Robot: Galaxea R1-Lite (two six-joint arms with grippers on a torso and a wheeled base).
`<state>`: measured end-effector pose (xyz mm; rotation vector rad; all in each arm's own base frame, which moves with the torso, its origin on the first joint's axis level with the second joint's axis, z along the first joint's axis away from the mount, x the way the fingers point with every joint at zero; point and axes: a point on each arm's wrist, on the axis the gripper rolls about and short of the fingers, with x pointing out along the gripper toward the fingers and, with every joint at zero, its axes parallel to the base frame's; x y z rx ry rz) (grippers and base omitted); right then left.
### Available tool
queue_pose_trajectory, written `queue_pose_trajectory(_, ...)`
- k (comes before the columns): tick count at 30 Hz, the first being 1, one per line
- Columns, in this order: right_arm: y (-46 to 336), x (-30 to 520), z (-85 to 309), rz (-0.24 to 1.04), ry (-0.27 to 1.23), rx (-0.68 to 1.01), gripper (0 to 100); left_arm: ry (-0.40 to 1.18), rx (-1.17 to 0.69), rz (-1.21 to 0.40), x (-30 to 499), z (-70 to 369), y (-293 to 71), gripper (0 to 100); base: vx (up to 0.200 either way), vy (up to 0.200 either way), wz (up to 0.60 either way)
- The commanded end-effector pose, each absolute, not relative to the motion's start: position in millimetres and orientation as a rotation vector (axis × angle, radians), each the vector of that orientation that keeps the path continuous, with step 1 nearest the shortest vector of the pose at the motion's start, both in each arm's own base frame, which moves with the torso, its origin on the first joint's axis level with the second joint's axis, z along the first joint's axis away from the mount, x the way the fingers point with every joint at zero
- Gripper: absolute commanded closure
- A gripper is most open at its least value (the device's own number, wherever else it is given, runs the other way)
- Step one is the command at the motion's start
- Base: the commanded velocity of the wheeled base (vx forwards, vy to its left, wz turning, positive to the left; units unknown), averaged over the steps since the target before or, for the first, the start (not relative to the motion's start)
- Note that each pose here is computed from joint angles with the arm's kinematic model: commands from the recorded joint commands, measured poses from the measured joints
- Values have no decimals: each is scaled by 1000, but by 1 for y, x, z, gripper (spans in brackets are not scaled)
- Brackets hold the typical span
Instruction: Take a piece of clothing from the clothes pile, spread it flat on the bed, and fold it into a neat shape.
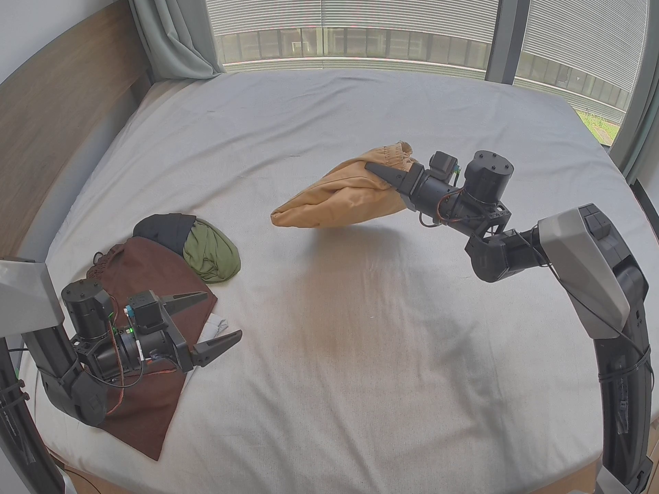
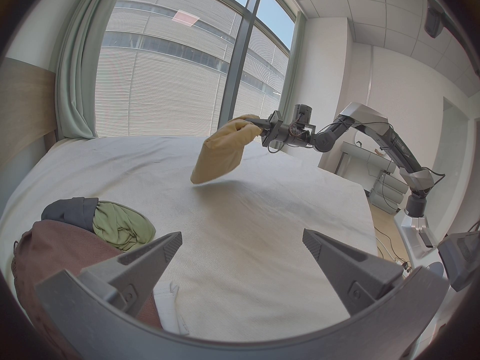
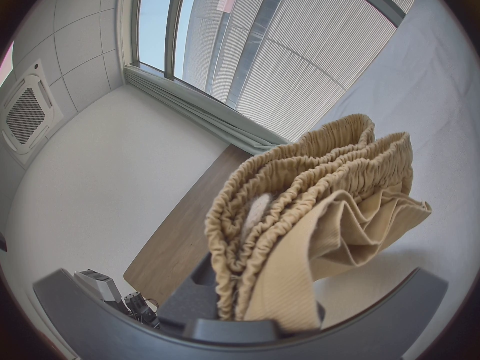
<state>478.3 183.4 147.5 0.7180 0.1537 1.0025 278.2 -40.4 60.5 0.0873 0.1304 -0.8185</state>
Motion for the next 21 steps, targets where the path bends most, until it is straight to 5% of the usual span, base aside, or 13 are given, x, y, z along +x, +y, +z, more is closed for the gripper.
queue_pose_trajectory(1,187,486,156,1012,118,715,100,133,86,-817,278,60,-40,0,0,0,0)
queue_pose_trajectory(21,163,478,33,836,428,698,100,129,88,-819,278,61,-40,0,0,0,0)
